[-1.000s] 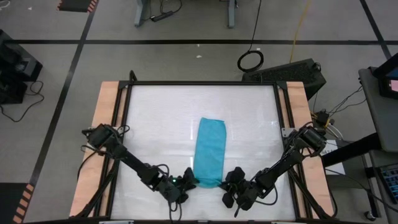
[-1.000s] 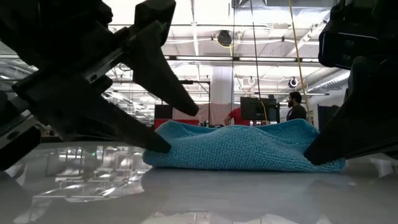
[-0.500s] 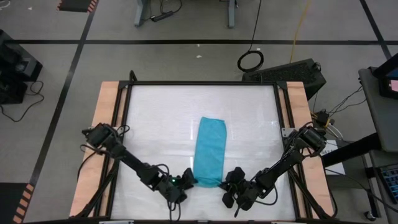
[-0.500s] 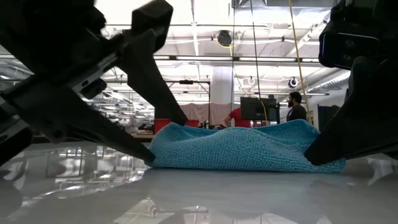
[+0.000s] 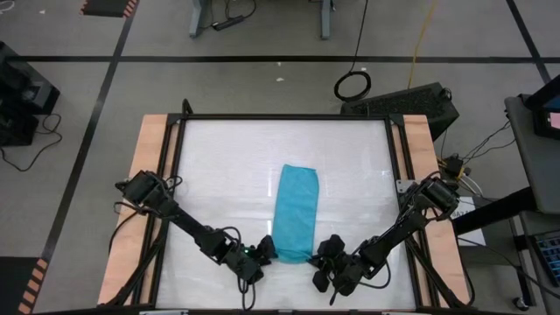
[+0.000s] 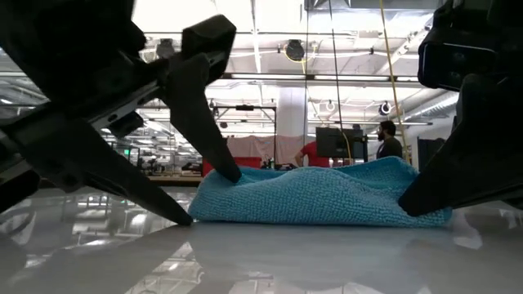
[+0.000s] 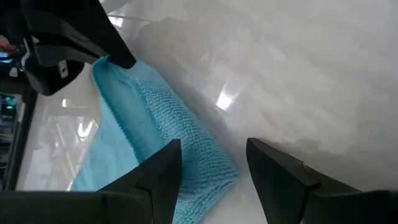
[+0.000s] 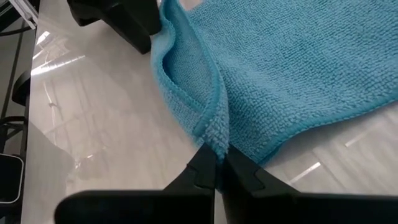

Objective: Roll towel into tight, uniform cylinder
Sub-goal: Roll the blue towel

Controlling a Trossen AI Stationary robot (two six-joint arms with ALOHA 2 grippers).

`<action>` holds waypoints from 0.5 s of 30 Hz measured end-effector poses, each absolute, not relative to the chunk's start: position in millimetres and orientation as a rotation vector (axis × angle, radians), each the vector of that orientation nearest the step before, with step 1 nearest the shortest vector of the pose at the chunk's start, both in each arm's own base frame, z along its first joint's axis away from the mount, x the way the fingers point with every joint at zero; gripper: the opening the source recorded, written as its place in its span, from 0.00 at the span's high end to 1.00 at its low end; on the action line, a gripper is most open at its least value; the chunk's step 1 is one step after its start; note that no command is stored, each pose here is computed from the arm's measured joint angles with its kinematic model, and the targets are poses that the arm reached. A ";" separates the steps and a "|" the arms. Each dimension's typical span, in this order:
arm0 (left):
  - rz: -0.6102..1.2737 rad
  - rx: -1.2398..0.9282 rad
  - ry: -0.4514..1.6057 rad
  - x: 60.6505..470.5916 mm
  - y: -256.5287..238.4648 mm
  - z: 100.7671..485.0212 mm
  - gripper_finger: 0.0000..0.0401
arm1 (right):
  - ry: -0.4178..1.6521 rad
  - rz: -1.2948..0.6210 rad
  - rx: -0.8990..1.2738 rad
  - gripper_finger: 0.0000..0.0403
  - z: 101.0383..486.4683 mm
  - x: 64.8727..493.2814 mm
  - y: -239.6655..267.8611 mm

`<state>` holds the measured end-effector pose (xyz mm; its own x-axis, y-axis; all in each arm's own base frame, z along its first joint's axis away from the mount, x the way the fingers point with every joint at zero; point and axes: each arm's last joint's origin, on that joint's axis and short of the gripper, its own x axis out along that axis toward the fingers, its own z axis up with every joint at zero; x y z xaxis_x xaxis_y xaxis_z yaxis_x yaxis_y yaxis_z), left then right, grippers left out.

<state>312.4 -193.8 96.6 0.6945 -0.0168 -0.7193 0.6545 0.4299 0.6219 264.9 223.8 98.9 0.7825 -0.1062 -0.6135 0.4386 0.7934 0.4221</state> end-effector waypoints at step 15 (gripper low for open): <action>-0.484 0.939 0.774 323.4 -169.4 93.3 0.96 | 0.592 -0.309 0.600 1.00 100.0 265.9 224.5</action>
<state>323.4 -169.4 93.3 0.6397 -0.0426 -0.7674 0.6711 0.5178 0.5306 265.9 224.5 100.0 0.7919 -0.1028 -0.6020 0.4349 0.7870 0.4377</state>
